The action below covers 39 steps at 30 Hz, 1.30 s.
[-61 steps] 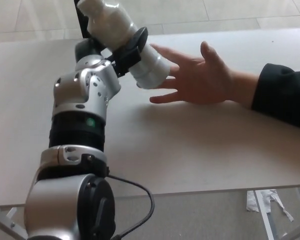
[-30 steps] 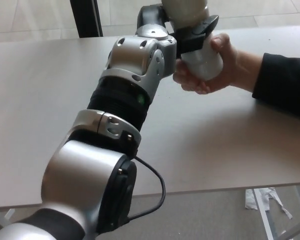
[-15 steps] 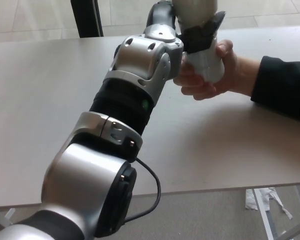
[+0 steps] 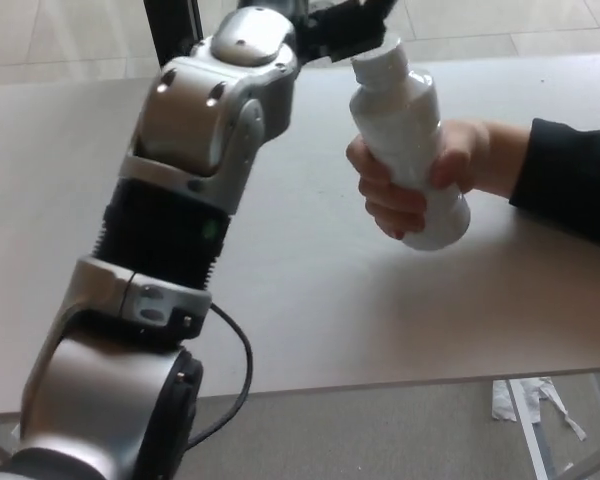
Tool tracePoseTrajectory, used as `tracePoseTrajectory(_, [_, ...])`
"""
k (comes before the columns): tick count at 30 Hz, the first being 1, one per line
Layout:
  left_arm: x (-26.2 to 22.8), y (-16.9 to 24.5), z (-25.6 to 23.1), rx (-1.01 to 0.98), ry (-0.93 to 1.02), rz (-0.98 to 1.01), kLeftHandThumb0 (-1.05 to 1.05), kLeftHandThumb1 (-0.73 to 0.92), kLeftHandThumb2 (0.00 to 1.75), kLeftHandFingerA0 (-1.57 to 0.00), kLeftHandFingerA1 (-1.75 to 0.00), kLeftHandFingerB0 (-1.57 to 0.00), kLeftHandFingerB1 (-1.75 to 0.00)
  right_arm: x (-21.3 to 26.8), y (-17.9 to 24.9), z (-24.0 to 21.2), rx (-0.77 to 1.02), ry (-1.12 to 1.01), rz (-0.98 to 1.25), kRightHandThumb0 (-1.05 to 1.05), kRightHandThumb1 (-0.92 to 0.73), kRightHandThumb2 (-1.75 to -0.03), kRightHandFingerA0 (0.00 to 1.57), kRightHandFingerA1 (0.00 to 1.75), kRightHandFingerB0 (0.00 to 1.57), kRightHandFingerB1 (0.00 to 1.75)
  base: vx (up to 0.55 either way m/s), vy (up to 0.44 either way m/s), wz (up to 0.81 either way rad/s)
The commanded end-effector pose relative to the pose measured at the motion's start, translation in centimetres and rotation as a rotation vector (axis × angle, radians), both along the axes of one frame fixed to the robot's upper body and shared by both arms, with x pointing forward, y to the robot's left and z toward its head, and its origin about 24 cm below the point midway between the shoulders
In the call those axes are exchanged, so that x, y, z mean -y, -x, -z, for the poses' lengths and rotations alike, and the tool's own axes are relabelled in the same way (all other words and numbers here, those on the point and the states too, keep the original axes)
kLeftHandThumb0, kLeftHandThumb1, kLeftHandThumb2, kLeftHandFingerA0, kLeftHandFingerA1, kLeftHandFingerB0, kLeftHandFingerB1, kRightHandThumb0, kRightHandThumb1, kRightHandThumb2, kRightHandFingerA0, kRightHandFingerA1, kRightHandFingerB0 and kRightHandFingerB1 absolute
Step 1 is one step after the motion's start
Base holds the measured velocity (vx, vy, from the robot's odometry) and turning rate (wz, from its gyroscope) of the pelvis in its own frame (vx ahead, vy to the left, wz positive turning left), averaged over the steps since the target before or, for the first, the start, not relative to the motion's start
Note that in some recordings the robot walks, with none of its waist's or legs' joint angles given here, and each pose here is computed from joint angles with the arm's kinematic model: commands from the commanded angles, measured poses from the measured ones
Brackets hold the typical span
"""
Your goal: Pick up a bottle and hand it
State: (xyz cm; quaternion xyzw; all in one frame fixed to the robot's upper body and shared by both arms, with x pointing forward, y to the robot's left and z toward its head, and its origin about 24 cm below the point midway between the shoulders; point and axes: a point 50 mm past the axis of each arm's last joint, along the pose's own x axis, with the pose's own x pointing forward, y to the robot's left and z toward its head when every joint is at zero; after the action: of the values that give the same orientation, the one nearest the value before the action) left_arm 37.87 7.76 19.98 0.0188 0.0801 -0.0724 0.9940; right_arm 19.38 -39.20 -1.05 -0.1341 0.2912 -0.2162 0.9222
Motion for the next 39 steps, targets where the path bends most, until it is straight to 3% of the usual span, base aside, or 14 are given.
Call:
tracePoseTrajectory(1, [-17.4, 13.1, 0.7, -0.098, -0.168, 0.092, -0.80, 0.46, 0.87, -0.01, -0.49, 0.00, -0.05, 0.9, 0.0, -1.4, 0.097, 0.021, -0.002, -0.69, -0.59, -0.58, 1.08, 1.36, 0.45, 0.55, 0.00, 0.000, 0.00])
tracePoseTrajectory(7, [-27.7, 19.1, 0.3, -0.108, -0.162, -0.285, -0.82, 0.48, 0.84, -0.03, -0.39, 0.00, 0.00, 1.7, 0.9, -1.4, 0.080, 0.030, 0.030, -0.66, -0.58, -0.57, 1.03, 0.98, 0.42, 0.51, 0.00, 0.000, 0.00])
tracePoseTrajectory(8, [-29.3, 20.1, -0.1, -0.101, -0.190, -0.382, -0.75, 0.44, 0.83, -0.01, -0.25, 0.00, -0.08, 1.9, 1.1, -1.4, 0.074, 0.041, 0.040, -0.66, -0.43, -0.89, 0.94, 0.86, 0.37, 0.59, 0.00, 0.000, 0.00])
tracePoseTrajectory(9, [-31.0, 21.2, -0.6, -0.082, -0.163, -0.473, -0.73, 0.44, 0.80, 0.00, -0.22, -0.11, -0.10, 2.0, 1.3, -1.4, 0.074, 0.035, 0.048, -0.66, -0.58, -0.58, 0.94, 0.68, 0.41, 0.51, 0.00, 0.000, 0.00])
tracePoseTrajectory(11, [-34.3, 23.7, -1.6, -0.037, -0.133, -0.643, -0.75, 0.46, 0.54, 0.00, -0.74, -0.01, -0.40, 2.2, 1.5, -1.5, 0.077, 0.045, 0.050, -0.64, -0.44, -0.90, 1.06, 1.02, 0.34, 0.59, 0.00, 0.000, 0.00])
tracePoseTrajectory(18, [-42.2, 30.5, 0.5, -0.144, -0.162, -1.028, -0.74, 0.43, 0.86, 0.00, -0.53, -0.02, -0.30, 2.7, 1.9, -1.8, 0.083, 0.037, 0.084, -0.65, -0.57, -0.59, 1.11, 1.39, 0.42, 0.52, 0.00, 0.000, 0.00])
tracePoseTrajectory(22, [-43.6, 31.4, 5.5, -0.293, -0.192, -1.077, -0.84, 0.47, 0.63, 0.00, -0.77, 0.00, -0.36, 2.6, 2.1, -1.7, 0.102, 0.018, 0.084, -0.64, -0.57, -0.58, 1.10, 1.28, 0.42, 0.53, 0.00, 0.000, 0.00])
tracePoseTrajectory(27, [-42.7, 29.6, 9.4, -0.345, -0.119, -1.093, -0.79, 0.42, 0.73, 0.00, -0.38, 0.00, -0.26, 2.5, 1.9, -1.7, 0.086, 0.034, 0.085, -0.63, -0.58, -0.58, 1.02, 1.23, 0.42, 0.53, 0.00, 0.000, 0.00])
tracePoseTrajectory(30, [-41.4, 28.1, 13.3, -0.442, -0.056, -1.058, -0.76, 0.46, 0.88, -0.02, -0.56, -0.02, -0.24, 2.5, 1.8, -1.6, 0.073, 0.035, 0.082, -0.63, -0.59, -0.58, 1.10, 1.24, 0.42, 0.54, 0.00, 0.000, 0.00])
tracePoseTrajectory(31, [-40.7, 27.7, 14.6, -0.489, -0.045, -1.044, -0.77, 0.61, 0.58, -0.29, -0.73, 0.00, -0.38, 2.4, 1.8, -1.5, 0.068, 0.035, 0.082, -0.62, -0.59, -0.58, 1.07, 1.17, 0.43, 0.54, 0.00, 0.000, 0.00])
tracePoseTrajectory(34, [-37.9, 28.3, 20.0, -0.741, -0.052, -0.948, -0.64, 0.38, 0.79, -0.03, -0.60, -0.02, -0.34, 2.6, 1.9, -1.4, 0.062, 0.041, 0.075, -0.64, -0.60, -0.59, 0.97, 0.80, 0.38, 0.52, 0.00, 0.000, 0.00])
tracePoseTrajectory(36, [-37.8, 28.6, 20.4, -0.785, -0.086, -0.893, -0.64, 0.38, 0.79, -0.03, -0.60, -0.02, -0.34, 2.6, 1.9, -1.4, 0.057, 0.046, 0.065, -0.64, -0.60, -0.59, 0.97, 0.80, 0.38, 0.52, 0.00, 0.000, 0.00])
tracePoseTrajectory(38, [-38.4, 30.1, 19.9, -0.843, -0.331, -0.765, -0.67, 0.40, 0.80, 0.00, -0.52, -0.02, -0.48, 2.1, 1.9, -0.8, 0.059, 0.017, 0.073, -0.65, -0.58, -0.59, 1.07, 1.30, 0.40, 0.53, 0.00, 0.000, 0.00])
tracePoseTrajectory(39, [-38.6, 30.3, 19.6, -0.811, -0.303, -0.780, -0.69, 0.43, 0.80, -0.01, -0.55, -0.05, -0.50, 2.1, 1.9, -0.7, 0.052, 0.021, 0.079, -0.65, -0.43, -0.89, 1.05, 1.06, 0.36, 0.60, 0.00, 0.000, 0.00])
